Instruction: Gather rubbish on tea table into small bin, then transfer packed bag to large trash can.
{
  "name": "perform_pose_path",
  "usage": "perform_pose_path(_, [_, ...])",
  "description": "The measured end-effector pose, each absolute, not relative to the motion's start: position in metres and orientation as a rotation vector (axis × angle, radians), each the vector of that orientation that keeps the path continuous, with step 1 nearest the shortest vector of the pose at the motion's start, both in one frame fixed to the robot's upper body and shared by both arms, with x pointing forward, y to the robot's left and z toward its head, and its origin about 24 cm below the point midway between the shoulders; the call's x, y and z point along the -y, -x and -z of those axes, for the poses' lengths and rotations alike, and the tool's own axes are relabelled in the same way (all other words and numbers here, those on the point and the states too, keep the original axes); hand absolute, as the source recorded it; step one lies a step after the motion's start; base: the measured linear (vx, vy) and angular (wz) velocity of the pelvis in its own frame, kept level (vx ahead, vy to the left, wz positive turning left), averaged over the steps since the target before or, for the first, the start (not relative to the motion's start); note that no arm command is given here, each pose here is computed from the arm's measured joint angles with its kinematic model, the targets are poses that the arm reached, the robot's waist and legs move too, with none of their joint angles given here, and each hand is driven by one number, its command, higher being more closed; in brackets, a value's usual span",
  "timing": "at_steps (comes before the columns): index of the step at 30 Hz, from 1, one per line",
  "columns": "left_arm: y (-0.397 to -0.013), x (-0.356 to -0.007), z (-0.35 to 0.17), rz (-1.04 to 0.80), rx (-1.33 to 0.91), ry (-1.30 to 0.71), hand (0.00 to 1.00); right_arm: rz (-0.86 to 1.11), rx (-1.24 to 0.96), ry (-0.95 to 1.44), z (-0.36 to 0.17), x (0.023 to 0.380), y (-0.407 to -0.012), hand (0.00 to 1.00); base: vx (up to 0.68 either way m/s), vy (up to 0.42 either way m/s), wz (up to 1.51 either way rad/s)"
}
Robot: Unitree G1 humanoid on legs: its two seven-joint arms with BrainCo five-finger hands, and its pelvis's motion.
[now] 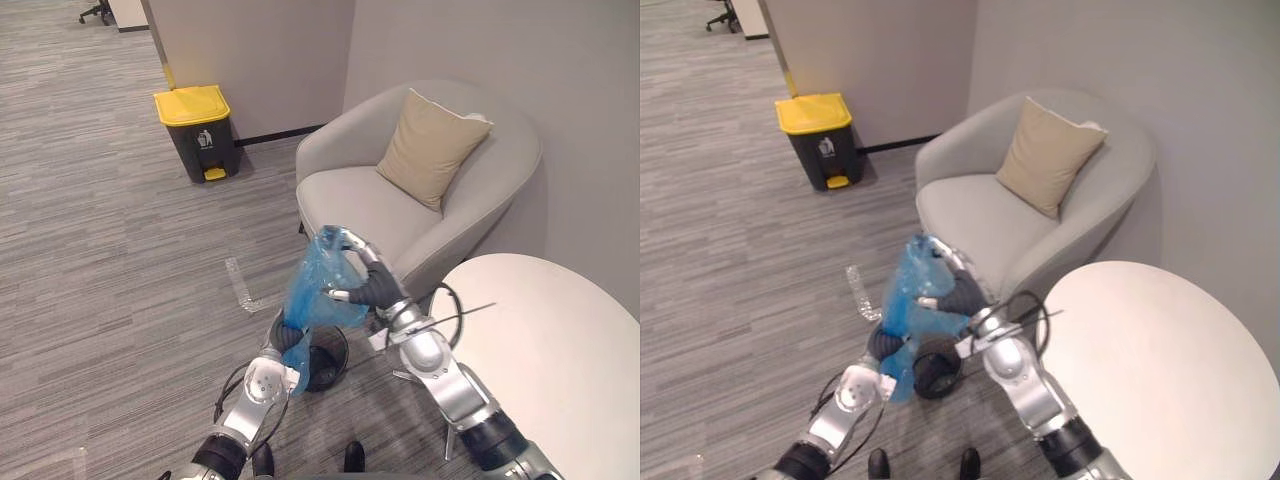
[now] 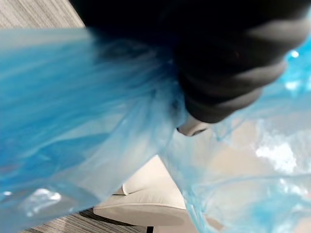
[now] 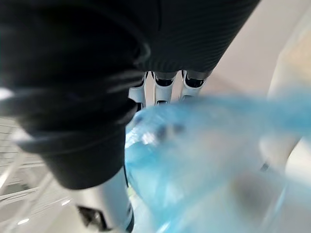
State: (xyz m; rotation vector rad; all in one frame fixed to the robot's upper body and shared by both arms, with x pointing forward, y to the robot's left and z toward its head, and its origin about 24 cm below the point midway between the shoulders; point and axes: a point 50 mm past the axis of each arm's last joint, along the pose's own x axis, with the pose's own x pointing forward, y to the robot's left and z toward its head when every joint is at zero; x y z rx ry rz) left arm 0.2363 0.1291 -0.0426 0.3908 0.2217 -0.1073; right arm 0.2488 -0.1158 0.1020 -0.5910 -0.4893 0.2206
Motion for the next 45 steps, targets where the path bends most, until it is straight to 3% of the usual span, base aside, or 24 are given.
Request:
perform_pose_path(7, [-0.221,-0.156,0.055,-0.007,-0.304,-0.345,1.0,-0.024,0.374,0.598,-0.084,0.155,-0.238,0.0,0.0,0.0,0.0])
perform_pose_path(14, [-0.206,-0.175,0.07,-0.073,-0.399,-0.302,1.0,0.01,0.236,0.551,-0.056,0.161,-0.233,0.0,0.0,0.0,0.0])
perform_pose_path(22, [-0.181,-0.187,0.097,-0.095,-0.562,-0.296,1.0,-0.012,-0.239,0.484,0.042,0.173,-0.212,0.0,0.0,0.002,0.06])
perform_pose_path(28, [-0.148,-0.195,0.126,-0.102,-0.753,-0.276,1.0,0.044,-0.633,0.392,0.108,0.19,-0.168,0.0,0.04,-0.003,-0.06])
perform_pose_path(34, [-0.133,-0.195,0.137,-0.105,-0.83,-0.273,1.0,0.065,-0.785,0.366,0.129,0.197,-0.148,0.0,0.02,-0.004,-0.04])
perform_pose_path(40, [-0.131,-0.198,0.139,-0.13,-0.861,-0.253,1.0,0.064,-0.811,0.371,0.131,0.196,-0.153,0.0,-0.01,0.015,-0.1])
perform_pose_path(45, [-0.159,-0.199,0.128,-0.143,-0.784,-0.237,1.0,0.069,-0.823,0.382,0.133,0.195,-0.155,0.0,-0.05,0.02,0.41])
